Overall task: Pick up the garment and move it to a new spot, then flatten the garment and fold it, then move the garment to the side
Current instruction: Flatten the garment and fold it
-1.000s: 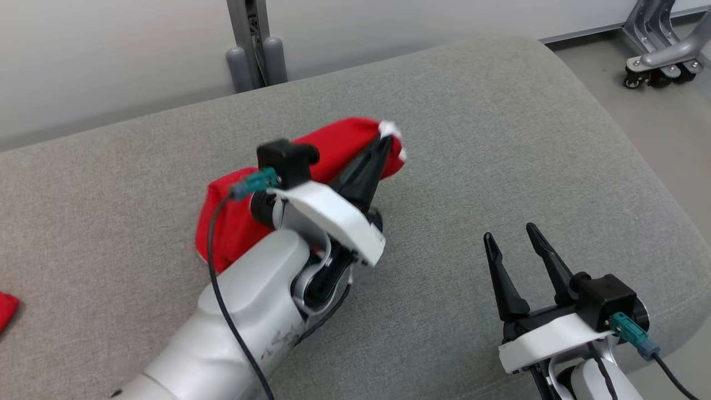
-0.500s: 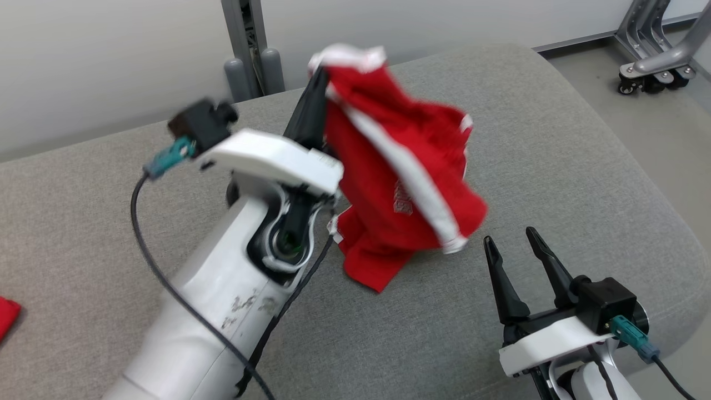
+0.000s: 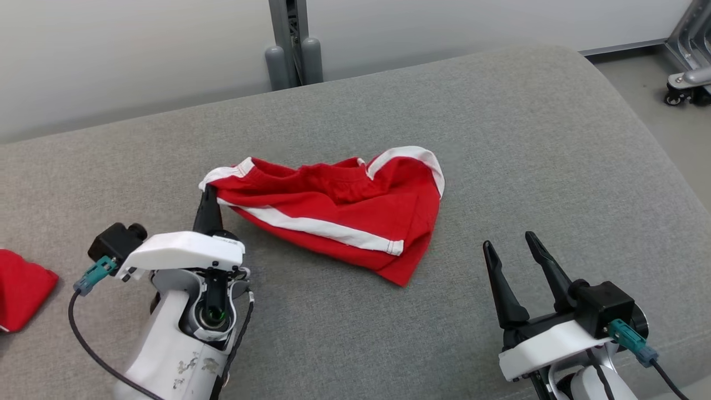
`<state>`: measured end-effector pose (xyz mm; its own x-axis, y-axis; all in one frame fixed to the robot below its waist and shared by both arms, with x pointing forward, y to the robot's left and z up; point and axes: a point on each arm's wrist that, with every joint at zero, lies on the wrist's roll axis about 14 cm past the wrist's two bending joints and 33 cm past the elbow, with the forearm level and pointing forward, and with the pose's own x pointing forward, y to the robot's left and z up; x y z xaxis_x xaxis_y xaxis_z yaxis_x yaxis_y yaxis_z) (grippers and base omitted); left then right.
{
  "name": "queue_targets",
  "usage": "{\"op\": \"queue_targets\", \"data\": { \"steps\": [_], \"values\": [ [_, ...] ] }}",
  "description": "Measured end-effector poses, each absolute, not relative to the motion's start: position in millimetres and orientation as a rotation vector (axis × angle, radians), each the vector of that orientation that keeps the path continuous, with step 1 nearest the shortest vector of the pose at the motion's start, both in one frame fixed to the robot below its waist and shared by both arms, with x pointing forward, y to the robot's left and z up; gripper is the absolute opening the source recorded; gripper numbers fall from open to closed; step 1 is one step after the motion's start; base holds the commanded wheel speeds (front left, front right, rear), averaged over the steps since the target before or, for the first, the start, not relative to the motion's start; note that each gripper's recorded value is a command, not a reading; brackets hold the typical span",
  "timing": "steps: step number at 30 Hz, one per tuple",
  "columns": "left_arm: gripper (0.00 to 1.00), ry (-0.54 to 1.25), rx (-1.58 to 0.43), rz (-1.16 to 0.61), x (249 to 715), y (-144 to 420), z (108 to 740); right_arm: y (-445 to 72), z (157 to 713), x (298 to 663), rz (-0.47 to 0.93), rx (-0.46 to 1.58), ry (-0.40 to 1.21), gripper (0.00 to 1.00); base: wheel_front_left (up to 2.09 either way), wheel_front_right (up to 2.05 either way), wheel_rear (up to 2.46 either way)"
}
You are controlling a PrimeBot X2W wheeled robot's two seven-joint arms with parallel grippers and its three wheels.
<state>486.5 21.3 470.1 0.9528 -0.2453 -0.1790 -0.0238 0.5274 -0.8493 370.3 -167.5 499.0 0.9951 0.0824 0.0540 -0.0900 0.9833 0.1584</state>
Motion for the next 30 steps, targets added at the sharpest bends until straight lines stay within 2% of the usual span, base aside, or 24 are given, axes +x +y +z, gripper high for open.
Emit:
{"op": "queue_targets", "data": {
  "steps": [1, 2, 11, 21, 30],
  "values": [
    [0.63, 0.285, -1.0, -0.117, 486, 29, 468, -165, 499, 371, 0.093, 0.162, -0.047, 1.0, 0.0, 0.0, 0.0],
    [1.0, 0.287, -1.001, -0.1, 484, 34, 464, -163, 499, 372, 0.099, 0.162, -0.046, 1.0, 0.0, 0.0, 0.0],
    [1.0, 0.247, -0.884, -0.044, 472, 67, 453, -147, 496, 376, 0.146, 0.17, -0.038, 1.0, 0.0, 0.0, 0.0],
    [1.0, 0.0, -0.526, -0.138, 444, 96, 500, -129, 495, 376, 0.201, 0.178, -0.03, 1.0, 0.0, 0.0, 0.0],
    [1.0, -0.05, -0.284, -0.116, 398, 111, 505, -107, 489, 371, 0.265, 0.18, -0.009, 1.0, 0.0, 0.0, 0.0]
  ]
}}
